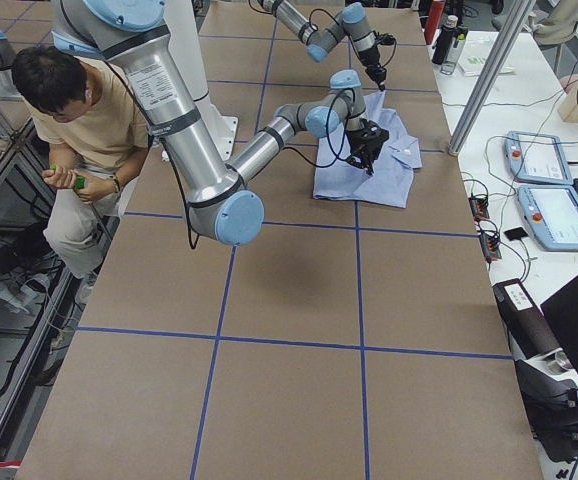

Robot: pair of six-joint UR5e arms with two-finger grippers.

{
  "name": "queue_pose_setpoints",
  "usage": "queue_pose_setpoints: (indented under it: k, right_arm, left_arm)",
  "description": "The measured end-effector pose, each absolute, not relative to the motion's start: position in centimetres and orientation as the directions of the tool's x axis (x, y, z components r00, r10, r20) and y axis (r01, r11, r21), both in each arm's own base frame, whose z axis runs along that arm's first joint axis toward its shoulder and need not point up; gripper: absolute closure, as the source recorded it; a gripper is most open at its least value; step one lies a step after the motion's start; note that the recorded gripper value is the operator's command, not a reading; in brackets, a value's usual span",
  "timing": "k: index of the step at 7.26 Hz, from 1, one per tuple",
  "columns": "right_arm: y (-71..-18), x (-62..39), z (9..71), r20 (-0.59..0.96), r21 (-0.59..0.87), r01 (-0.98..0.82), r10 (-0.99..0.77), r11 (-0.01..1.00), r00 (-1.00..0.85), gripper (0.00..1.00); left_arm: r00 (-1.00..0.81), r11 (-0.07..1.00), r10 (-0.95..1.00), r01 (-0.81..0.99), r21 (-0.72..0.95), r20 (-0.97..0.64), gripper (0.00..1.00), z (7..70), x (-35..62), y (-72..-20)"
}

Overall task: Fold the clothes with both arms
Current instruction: 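Lift the hem with both grippers and fold it up toward the collar, then lay the hem down near the collar and open both grippers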

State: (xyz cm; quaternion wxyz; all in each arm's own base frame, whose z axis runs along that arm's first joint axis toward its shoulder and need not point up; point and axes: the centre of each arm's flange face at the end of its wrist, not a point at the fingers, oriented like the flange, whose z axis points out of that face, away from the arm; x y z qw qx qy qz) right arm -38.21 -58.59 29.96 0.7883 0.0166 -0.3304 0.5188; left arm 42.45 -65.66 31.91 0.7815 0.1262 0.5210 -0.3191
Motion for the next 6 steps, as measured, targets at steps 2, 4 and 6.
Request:
queue_pose_setpoints:
  k: [2, 4, 6]
  right_arm:
    - [-60.7, -38.4, 31.4, 0.54, -0.298, -0.831, 0.801, 0.469, 0.258, 1.0]
    - [-62.6, -39.3, 32.2, 0.545, -0.295, -0.833, 0.799, 0.467, 0.255, 1.0]
    - [-63.6, -40.0, 32.5, 0.539, -0.29, -0.835, 0.801, 0.468, 0.261, 1.0]
  left_arm:
    - [0.247, 0.747, -0.367, 0.652, -0.126, -0.897, 1.0, 30.8, 42.6, -67.8]
    - [0.259, 0.735, -0.365, 0.669, -0.106, -0.894, 1.0, 31.1, 43.1, -69.0]
    - [0.267, 0.734, -0.349, 0.674, -0.085, -0.899, 1.0, 32.4, 43.4, -69.7]
